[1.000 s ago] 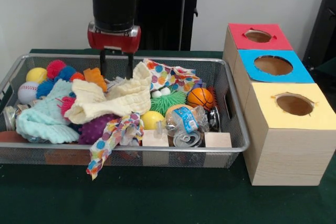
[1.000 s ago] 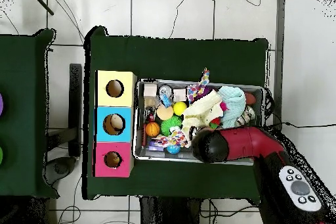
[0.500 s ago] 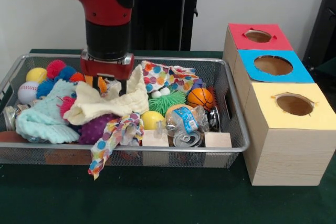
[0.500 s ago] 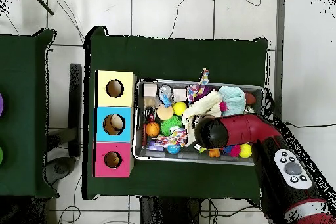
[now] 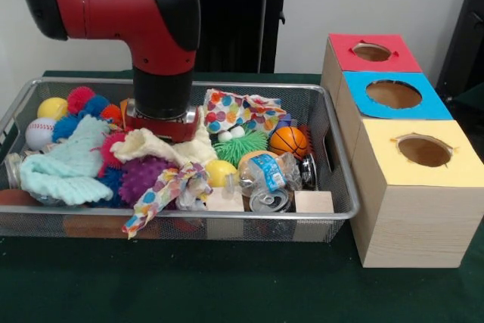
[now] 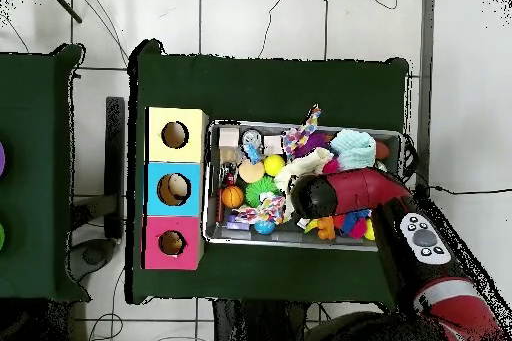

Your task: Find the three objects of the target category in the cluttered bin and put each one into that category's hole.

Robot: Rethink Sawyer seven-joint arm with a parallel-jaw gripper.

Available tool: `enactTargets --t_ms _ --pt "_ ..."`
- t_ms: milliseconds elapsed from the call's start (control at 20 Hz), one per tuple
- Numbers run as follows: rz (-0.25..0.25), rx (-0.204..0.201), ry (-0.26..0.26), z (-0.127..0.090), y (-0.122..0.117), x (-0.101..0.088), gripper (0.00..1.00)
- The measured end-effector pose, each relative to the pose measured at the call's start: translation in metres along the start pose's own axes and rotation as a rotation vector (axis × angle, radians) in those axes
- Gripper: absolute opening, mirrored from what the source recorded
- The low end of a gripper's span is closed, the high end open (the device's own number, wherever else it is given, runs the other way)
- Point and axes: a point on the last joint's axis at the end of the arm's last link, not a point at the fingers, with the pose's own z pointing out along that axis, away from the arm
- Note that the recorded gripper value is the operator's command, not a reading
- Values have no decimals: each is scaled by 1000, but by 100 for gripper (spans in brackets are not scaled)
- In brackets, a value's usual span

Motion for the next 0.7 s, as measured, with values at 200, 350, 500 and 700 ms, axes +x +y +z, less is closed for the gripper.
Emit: enactTargets --t_ms 200,350,500,700 --pt "1 -6 -6 6 16 -11 100" --pt "8 0 -9 6 24 -18 100" --pt "14 11 -11 6 31 -20 100" --pt "25 23 -19 5 34 -19 100"
